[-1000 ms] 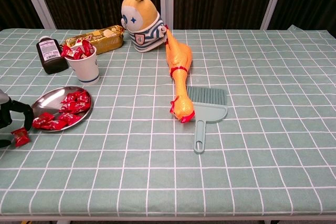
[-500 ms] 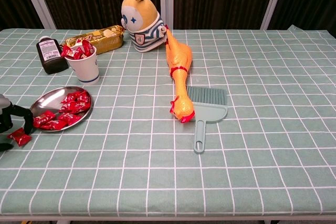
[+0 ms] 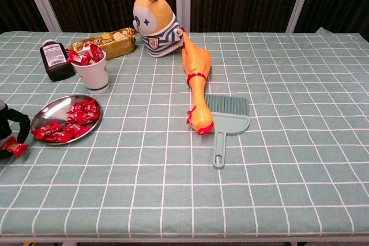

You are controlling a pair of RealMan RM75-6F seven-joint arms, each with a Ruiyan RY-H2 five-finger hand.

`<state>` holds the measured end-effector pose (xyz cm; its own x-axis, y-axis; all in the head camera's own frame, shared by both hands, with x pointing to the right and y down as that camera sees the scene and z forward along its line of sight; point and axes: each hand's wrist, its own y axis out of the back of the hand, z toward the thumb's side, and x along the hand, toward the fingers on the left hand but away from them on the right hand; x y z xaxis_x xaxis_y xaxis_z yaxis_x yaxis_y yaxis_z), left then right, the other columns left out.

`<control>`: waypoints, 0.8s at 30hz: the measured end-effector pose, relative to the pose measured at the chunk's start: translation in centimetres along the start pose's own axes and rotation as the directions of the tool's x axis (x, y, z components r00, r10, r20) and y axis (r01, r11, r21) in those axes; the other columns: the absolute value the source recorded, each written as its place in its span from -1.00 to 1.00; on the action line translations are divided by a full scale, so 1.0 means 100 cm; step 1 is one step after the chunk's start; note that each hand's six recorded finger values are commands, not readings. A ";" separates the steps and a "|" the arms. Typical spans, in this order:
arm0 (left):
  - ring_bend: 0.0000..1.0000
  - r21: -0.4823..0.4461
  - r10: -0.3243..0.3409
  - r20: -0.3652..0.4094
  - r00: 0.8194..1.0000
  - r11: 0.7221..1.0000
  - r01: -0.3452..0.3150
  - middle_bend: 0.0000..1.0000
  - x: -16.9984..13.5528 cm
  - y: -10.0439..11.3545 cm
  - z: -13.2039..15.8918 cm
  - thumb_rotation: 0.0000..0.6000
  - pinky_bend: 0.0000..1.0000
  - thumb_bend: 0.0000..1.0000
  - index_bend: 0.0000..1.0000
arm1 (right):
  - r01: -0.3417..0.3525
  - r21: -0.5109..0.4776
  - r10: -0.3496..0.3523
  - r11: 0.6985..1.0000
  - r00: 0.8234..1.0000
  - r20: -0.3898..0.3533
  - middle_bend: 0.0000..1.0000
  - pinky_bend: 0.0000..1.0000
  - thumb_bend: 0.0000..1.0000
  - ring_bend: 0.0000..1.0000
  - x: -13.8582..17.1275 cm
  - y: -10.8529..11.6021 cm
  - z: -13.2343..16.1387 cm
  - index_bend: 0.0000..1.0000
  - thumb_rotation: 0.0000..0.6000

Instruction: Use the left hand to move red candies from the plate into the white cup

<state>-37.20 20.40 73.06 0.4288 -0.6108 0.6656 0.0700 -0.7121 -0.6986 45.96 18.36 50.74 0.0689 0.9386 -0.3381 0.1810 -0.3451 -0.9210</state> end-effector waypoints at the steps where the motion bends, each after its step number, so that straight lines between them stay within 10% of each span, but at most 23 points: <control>1: 0.91 -0.011 0.011 -0.003 1.000 1.000 -0.011 1.00 -0.001 0.004 -0.001 1.00 1.00 -0.32 0.19 | -0.001 0.001 0.001 1.000 1.000 -0.002 -0.50 -0.28 -0.80 -0.83 0.000 0.000 0.000 -0.78 1.00; 12: 0.91 -0.125 0.226 -0.049 0.973 0.965 -0.231 1.00 0.017 0.107 -0.008 1.00 1.00 -0.30 0.19 | -0.031 0.004 0.031 1.000 0.999 -0.018 -0.50 -0.28 -0.80 -0.83 -0.003 -0.008 0.004 -0.78 1.00; 24: 0.91 -0.121 0.168 -0.043 0.985 0.977 -0.172 1.00 0.100 0.160 0.021 1.00 1.00 -0.30 0.19 | -0.040 0.004 0.040 0.999 0.999 -0.023 -0.50 -0.28 -0.80 -0.83 -0.004 -0.010 0.004 -0.78 1.00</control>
<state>-29.92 3.61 68.02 0.3950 -0.7364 0.5492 -0.1150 -0.6328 -0.7657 45.31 18.39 51.72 0.0982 0.9238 -0.3701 0.1743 -0.3821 -0.9075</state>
